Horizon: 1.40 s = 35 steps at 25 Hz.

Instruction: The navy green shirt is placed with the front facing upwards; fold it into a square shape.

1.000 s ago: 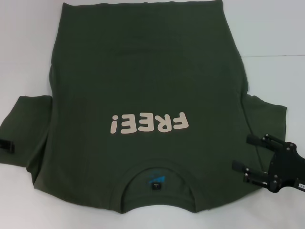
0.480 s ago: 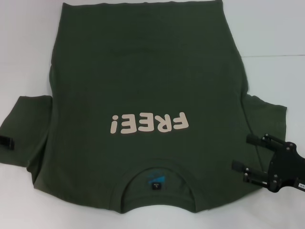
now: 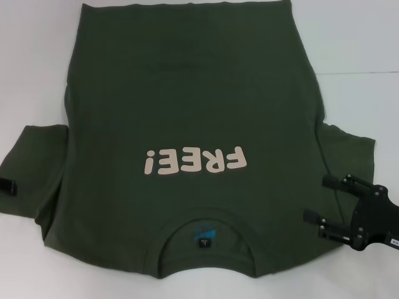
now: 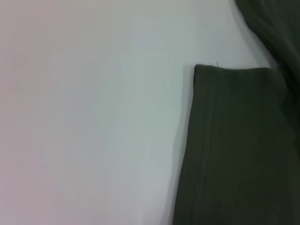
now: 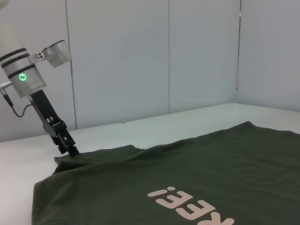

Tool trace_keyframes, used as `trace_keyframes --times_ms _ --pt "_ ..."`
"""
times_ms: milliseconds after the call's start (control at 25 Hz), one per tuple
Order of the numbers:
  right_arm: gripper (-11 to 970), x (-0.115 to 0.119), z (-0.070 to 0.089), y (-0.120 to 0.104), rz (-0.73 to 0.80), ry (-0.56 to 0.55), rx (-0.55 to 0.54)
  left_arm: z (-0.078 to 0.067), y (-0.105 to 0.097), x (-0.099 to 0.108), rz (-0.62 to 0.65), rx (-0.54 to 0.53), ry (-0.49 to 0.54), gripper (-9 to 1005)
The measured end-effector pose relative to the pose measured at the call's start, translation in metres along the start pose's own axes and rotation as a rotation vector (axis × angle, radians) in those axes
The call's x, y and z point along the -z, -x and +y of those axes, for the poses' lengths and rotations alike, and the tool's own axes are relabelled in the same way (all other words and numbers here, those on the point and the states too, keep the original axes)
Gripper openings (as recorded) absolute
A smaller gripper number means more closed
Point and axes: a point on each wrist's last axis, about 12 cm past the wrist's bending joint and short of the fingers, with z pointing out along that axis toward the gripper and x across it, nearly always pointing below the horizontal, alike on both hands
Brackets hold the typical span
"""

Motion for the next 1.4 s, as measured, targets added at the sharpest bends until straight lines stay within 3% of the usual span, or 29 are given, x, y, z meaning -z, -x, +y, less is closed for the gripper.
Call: trace_keyframes --times_ms 800,1400 --pt "838 -0.001 -0.001 0.002 -0.001 0.002 0.001 -0.005 -0.001 -0.003 0.019 -0.012 -0.008 937" --pt "838 -0.001 -0.002 0.003 -0.002 0.004 0.005 -0.017 0.0 -0.008 0.062 0.005 -0.066 938"
